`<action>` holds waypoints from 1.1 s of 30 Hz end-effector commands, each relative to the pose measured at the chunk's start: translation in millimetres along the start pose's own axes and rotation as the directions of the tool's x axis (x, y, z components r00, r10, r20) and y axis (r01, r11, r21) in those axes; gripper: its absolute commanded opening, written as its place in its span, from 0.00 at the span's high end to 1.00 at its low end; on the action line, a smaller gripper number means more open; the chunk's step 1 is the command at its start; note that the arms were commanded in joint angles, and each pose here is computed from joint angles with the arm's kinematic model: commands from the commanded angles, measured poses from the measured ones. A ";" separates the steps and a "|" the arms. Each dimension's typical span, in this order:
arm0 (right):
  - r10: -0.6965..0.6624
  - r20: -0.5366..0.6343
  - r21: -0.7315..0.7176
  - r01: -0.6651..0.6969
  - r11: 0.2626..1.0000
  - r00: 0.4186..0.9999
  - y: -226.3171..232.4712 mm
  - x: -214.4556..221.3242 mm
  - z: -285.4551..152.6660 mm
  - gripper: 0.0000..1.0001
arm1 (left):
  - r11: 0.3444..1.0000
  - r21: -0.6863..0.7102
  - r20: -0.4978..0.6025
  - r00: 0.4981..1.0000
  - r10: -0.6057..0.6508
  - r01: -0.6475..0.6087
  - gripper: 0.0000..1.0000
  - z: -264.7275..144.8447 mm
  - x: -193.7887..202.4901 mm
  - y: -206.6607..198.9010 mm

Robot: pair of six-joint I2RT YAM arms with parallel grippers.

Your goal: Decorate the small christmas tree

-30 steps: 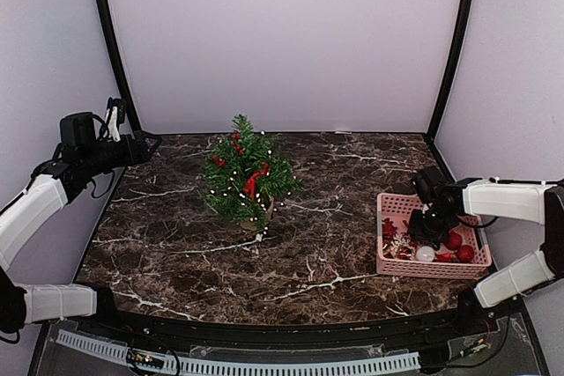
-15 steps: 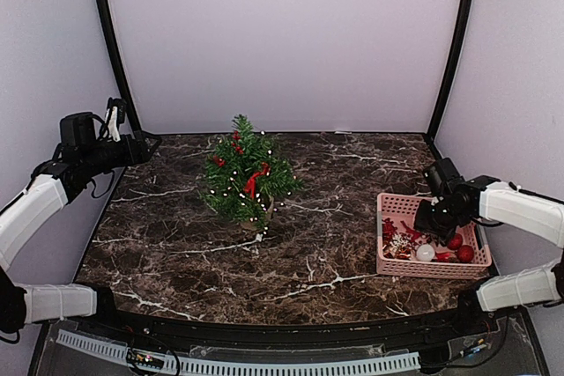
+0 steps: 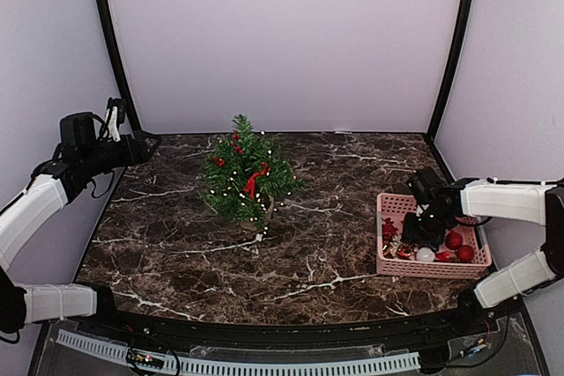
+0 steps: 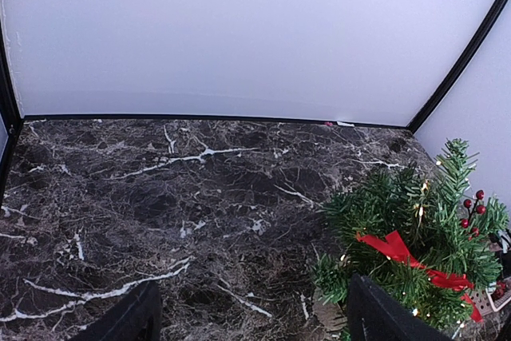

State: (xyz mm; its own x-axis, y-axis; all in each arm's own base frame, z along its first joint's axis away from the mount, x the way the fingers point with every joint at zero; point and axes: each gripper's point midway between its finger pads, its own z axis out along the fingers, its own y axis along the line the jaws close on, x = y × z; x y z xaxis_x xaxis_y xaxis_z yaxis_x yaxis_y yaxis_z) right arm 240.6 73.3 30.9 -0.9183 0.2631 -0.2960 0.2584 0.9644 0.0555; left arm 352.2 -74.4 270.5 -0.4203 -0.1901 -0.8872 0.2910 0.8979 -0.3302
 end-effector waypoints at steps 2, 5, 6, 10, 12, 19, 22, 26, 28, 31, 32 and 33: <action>-0.055 0.036 0.010 0.055 0.998 0.998 9.6 -16.8 6.9 0.61 | 1.000 -0.004 -0.005 1.000 0.003 -0.003 0.18 -3.9 4.2 1.0; -0.056 0.051 0.029 0.055 0.998 0.997 8.8 -22.4 7.1 0.74 | 1.000 -0.004 -0.005 1.000 0.003 -0.003 0.18 -4.1 4.1 1.0; -0.053 0.060 0.031 0.051 0.998 0.997 9.0 -25.0 5.3 0.79 | 1.000 -0.005 -0.006 1.000 0.003 -0.003 0.18 -3.8 4.5 1.2; -0.023 0.114 0.046 0.017 0.999 0.993 4.3 -35.5 -12.2 0.94 | 1.000 -0.003 -0.007 1.000 0.002 -0.002 0.18 -3.6 4.6 0.9; 0.000 0.152 0.046 -0.007 0.999 0.988 1.0 -41.1 -26.1 0.97 | 1.000 -0.002 -0.007 1.000 0.002 -0.002 0.18 -3.7 4.6 0.8; 0.078 0.248 -0.040 -0.070 0.997 0.966 -1.4 -48.8 -68.0 0.98 | 1.000 0.008 -0.008 1.000 -0.002 0.002 0.18 -3.5 4.7 -0.8; 0.095 0.253 -0.067 -0.080 0.995 0.963 -1.3 -46.2 -72.7 0.99 | 1.000 0.010 -0.008 1.000 -0.003 0.003 0.18 -3.7 4.6 -1.2; 0.111 0.267 -0.110 -0.084 0.990 0.957 2.6 -47.4 -81.2 1.00 | 1.000 0.013 -0.005 1.000 -0.002 0.003 0.18 -4.1 4.2 -1.9; 0.121 0.286 -0.182 -0.070 0.981 0.951 13.3 -52.3 -94.1 1.00 | 1.000 0.014 -0.005 1.000 -0.002 0.002 0.18 -4.6 4.4 -2.4; 0.127 0.305 -0.326 -0.021 0.945 0.944 38.8 -59.2 -116.1 1.00 | 1.000 0.016 -0.003 1.000 -0.003 0.003 0.18 -4.6 4.0 -2.7; 0.126 0.310 -0.369 -0.003 0.929 0.942 47.4 -60.8 -122.5 1.00 | 1.000 0.018 -0.003 1.000 -0.003 0.003 0.18 -4.5 3.9 -2.9; 0.124 0.316 -0.398 0.013 0.917 0.940 53.7 -62.3 -128.3 1.00 | 1.000 0.018 -0.003 1.000 -0.003 0.003 0.18 -4.4 3.9 -3.0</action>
State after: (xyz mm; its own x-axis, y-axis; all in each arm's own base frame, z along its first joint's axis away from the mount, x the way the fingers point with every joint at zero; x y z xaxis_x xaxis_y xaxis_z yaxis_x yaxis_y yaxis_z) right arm 259.4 79.2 134.2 -0.7695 0.3500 -0.5341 0.2391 0.9335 0.2672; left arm 351.9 -75.1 270.5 -0.4213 -0.1900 -0.8868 0.2946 0.8961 -0.3320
